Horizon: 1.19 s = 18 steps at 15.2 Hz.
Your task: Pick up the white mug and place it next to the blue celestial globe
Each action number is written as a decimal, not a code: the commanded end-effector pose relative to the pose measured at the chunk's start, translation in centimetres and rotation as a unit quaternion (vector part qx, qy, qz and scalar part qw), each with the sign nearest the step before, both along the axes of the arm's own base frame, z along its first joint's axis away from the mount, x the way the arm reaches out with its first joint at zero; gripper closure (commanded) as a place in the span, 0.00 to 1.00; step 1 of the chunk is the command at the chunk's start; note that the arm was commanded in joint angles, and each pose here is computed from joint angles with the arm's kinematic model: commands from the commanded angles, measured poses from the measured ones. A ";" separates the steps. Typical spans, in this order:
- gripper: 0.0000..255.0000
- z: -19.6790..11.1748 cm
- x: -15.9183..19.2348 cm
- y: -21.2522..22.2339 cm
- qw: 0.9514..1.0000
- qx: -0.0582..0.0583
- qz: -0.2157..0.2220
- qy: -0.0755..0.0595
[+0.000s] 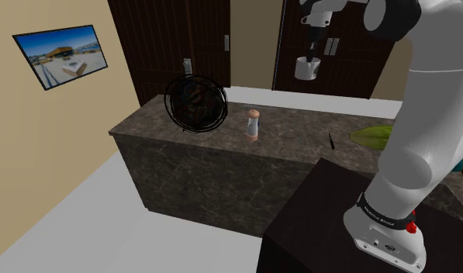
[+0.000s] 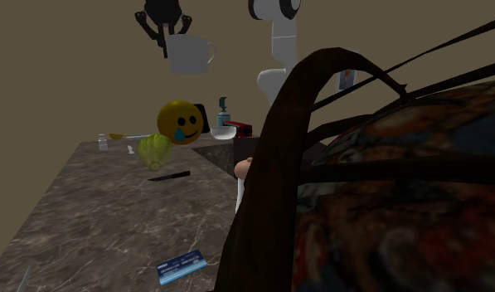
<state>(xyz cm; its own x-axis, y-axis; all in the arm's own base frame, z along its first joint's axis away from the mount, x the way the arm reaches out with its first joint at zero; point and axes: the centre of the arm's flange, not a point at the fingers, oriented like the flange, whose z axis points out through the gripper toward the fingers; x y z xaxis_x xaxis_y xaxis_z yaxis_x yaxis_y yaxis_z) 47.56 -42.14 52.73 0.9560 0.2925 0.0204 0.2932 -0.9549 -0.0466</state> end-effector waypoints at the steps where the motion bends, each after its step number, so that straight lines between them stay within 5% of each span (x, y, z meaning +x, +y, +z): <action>1: 1.00 1.2 0.0 0.0 1.000 0.000 0.000 0.000; 7: 1.00 4.1 0.0 0.0 1.000 0.000 0.000 0.000; 18: 1.00 4.1 9.0 11.5 1.000 0.000 0.000 0.000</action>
<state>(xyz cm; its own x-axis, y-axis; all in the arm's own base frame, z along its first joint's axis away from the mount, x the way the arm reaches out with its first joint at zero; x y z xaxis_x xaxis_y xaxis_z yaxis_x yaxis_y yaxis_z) 55.55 -32.07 56.82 0.9557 0.2936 0.0204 0.2943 -0.9546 -0.0467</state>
